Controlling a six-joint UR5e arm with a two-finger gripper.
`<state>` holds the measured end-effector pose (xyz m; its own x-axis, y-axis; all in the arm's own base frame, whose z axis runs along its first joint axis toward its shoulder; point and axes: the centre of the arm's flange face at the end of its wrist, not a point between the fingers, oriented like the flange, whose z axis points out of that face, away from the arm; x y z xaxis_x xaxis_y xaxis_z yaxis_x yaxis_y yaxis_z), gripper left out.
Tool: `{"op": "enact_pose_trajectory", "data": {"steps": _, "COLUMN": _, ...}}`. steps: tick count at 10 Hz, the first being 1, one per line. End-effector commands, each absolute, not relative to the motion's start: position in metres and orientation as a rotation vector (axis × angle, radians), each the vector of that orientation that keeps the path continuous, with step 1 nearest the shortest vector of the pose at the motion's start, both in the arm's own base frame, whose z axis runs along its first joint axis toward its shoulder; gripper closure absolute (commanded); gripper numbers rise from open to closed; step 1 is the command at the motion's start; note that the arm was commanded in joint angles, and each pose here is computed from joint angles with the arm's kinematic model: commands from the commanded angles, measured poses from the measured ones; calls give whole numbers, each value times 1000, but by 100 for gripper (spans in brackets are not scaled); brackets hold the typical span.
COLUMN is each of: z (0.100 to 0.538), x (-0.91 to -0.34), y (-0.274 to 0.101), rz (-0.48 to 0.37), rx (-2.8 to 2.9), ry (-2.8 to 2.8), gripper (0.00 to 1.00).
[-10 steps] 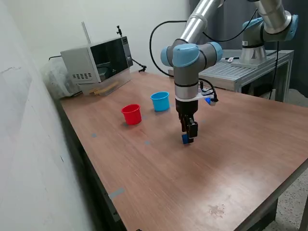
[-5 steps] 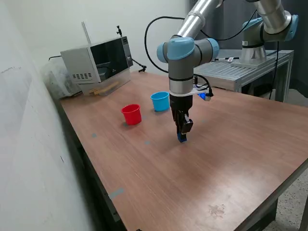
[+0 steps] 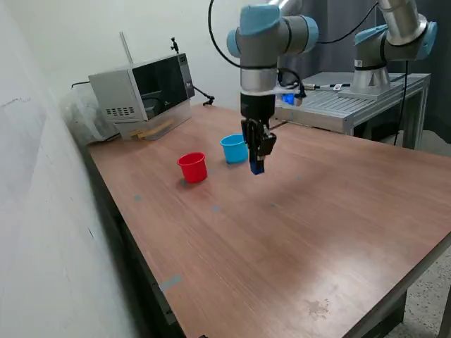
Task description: Place red objects in the red bin, and blue objects in the blue bin.
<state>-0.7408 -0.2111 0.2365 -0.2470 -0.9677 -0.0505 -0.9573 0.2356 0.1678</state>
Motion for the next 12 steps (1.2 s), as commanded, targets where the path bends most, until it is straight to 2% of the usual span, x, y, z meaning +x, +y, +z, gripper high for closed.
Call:
{"op": "enact_pose_trajectory", "data": {"steps": 1, "z": 312, "x": -688, "y": -137, "rz": -272, "rx": 1825, "ry": -2461, "gripper": 100}}
{"op": "enact_pose_trajectory", "data": {"steps": 3, "z": 321, "x": -667, "y": -57, "rz": -260, "rx": 1774, "ry": -2541, "gripper": 100}}
{"op": "enact_pose_trajectory", "data": {"steps": 5, "z": 300, "x": -657, "y": 22, "rz": -207, "rx": 1667, "ry": -2676, "gripper": 100}}
{"op": "enact_pose_trajectory", "data": {"steps": 6, "z": 292, "x": -652, "y": 39, "rz": -188, "rx": 1659, "ry": -2697, "gripper": 100}}
{"op": "enact_pose_trajectory", "data": {"steps": 9, "z": 254, "x": -640, "y": 58, "rz": -105, "rx": 1686, "ry": -2718, "gripper": 100}}
{"op": "enact_pose_trajectory", "data": {"steps": 12, "z": 219, "x": -646, "y": 71, "rz": -87, "rx": 1671, "ry": -2740, "gripper": 100}}
